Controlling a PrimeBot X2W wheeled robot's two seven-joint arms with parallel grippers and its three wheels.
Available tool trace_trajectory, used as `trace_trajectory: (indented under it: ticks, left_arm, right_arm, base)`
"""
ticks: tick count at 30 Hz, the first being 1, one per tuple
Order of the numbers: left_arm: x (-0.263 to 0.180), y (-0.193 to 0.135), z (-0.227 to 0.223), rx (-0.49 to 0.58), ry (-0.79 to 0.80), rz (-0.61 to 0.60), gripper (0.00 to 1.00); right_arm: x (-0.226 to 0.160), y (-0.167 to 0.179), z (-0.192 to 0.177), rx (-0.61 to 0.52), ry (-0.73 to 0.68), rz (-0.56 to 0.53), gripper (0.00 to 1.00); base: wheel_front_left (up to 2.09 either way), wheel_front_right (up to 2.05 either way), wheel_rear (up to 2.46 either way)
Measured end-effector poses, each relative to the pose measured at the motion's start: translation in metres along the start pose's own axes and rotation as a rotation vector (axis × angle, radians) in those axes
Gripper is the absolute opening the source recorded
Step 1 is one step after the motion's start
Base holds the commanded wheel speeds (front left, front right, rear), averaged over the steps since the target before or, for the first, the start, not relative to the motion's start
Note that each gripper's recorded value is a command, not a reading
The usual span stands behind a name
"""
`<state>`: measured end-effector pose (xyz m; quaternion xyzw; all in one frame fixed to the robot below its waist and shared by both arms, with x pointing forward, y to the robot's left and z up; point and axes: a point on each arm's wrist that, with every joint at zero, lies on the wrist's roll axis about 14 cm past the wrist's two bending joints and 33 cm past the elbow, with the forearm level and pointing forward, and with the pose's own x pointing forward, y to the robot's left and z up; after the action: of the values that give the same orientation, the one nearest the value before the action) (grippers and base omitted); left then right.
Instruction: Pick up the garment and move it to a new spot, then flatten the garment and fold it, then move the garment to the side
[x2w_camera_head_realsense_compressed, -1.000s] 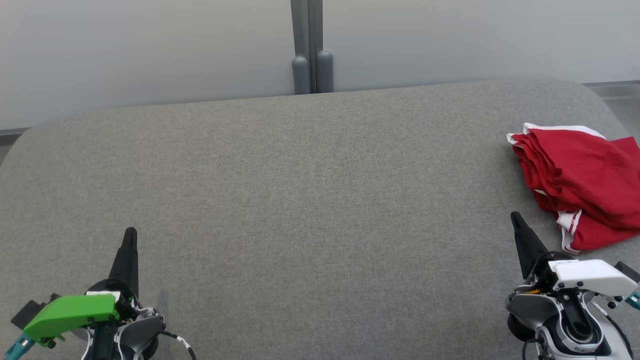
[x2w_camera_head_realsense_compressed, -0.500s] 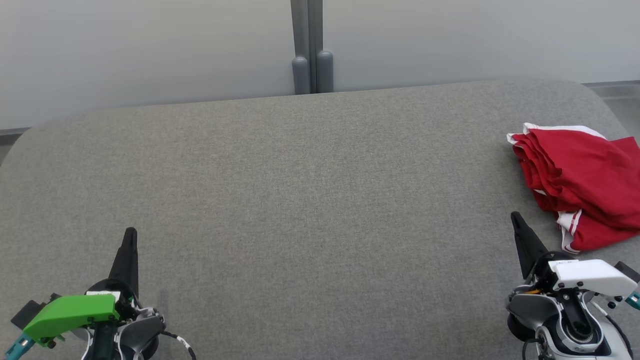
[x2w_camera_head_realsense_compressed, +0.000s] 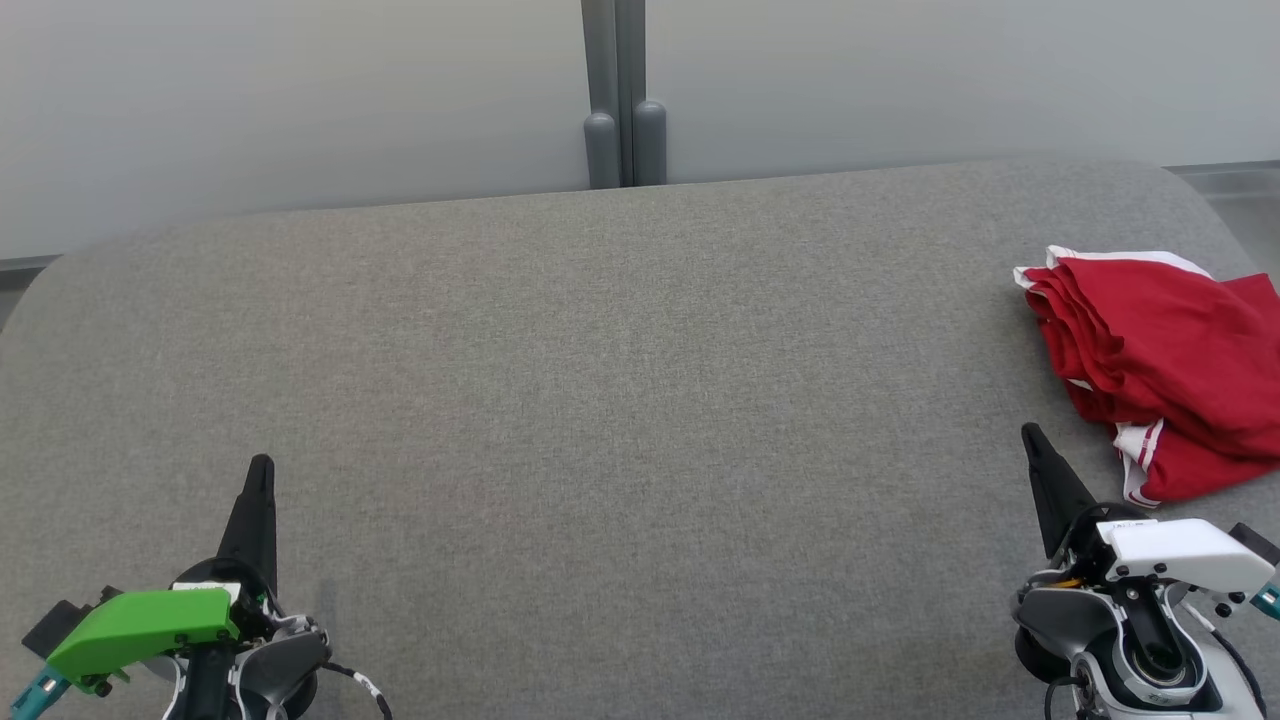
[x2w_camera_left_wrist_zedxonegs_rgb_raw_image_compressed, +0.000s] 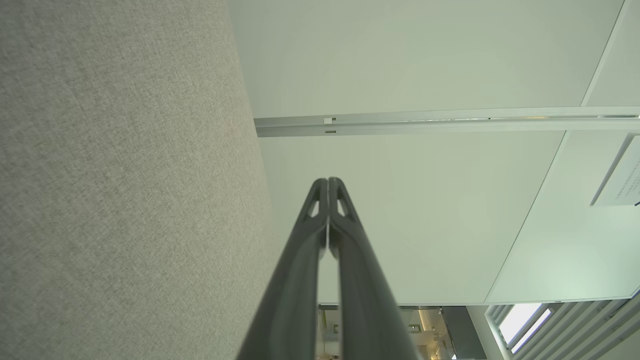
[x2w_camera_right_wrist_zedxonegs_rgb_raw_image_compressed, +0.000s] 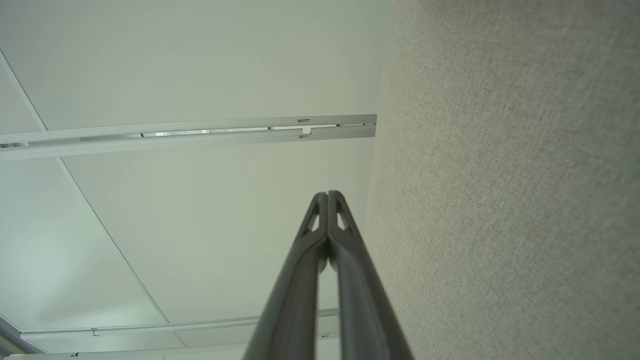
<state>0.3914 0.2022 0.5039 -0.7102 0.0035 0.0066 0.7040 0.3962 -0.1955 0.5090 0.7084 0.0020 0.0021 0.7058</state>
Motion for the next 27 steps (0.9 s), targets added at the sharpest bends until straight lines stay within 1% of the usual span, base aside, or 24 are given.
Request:
trace_trajectory:
  ticks: [27]
  left_arm:
    - [0.0, 0.0, 0.0, 0.0, 0.0, 0.0, 0.0]
  right_arm:
    - [0.0, 0.0, 0.0, 0.0, 0.0, 0.0, 0.0]
  base:
    - [0.0, 0.0, 0.0]
